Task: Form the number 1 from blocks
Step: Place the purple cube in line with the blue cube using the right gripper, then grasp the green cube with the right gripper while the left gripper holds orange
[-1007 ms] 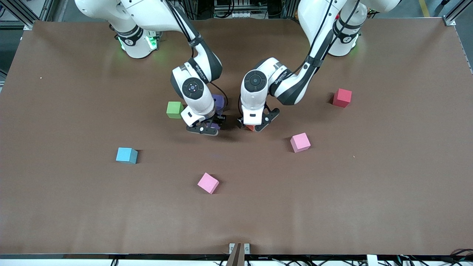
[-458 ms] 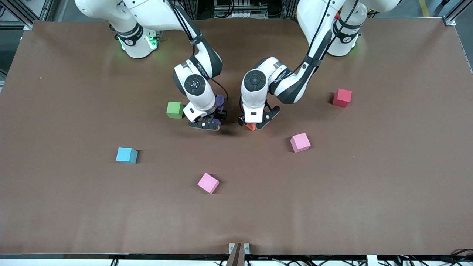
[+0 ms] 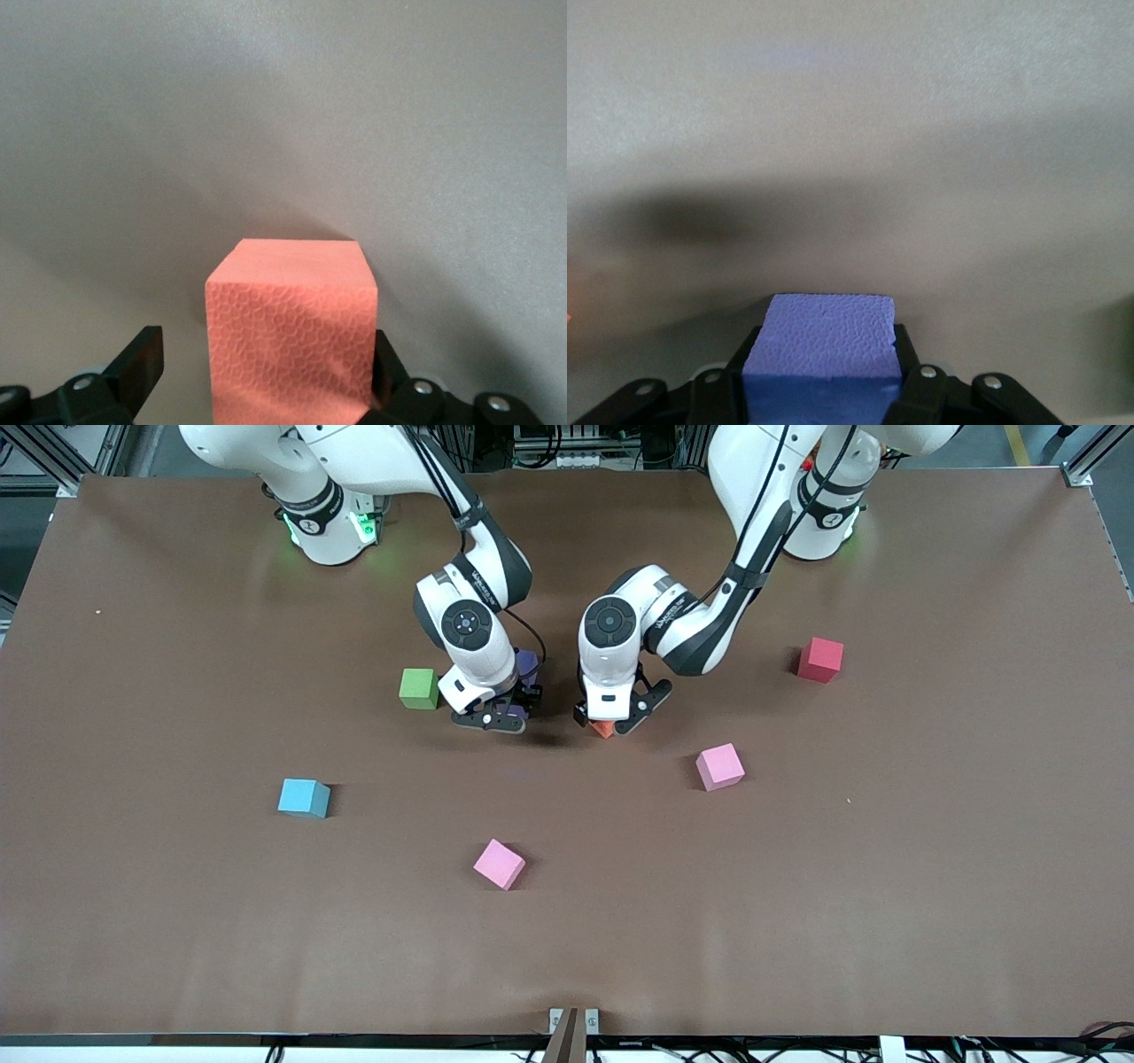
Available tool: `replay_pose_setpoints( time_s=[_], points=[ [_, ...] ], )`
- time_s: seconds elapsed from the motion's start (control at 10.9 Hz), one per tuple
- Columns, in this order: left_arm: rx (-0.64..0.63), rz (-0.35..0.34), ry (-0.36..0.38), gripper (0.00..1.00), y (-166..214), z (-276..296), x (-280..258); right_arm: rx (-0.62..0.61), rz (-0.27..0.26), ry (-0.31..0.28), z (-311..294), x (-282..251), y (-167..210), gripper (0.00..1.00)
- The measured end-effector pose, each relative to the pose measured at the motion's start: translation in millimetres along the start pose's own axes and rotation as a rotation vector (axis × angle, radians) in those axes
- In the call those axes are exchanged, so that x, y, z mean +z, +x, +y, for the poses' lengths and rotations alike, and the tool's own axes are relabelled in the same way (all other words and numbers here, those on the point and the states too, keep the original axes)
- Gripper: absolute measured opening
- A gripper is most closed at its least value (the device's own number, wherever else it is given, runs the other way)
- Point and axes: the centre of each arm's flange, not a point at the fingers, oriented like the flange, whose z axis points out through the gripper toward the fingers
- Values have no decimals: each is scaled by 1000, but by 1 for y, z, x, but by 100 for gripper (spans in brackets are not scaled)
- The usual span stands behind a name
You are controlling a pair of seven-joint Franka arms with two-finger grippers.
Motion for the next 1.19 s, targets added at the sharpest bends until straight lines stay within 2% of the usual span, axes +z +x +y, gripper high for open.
replay_pose_setpoints(
  time_s=[0.09, 0.27, 0.37, 0.64, 0.92, 1.19],
  points=[
    [1, 3, 0, 99, 1, 0, 0, -2, -2, 0, -1, 1, -2, 74],
    [2, 5, 0, 77, 2, 0, 1, -1, 8, 13, -2, -5, 0, 99],
    [2, 5, -2, 61, 2, 1, 1, 7, 17, 28, 1, -17, 4, 100],
    [15, 7, -3, 61, 1, 1, 0, 3, 17, 62, 42, -60, 28, 100],
    [149, 7, -25, 61, -8, 6, -21, -64, -55, 38, 118, -70, 44, 100],
    [303, -16, -60, 61, -65, 2, -68, -85, -109, 16, 160, -55, 44, 100]
  ],
)
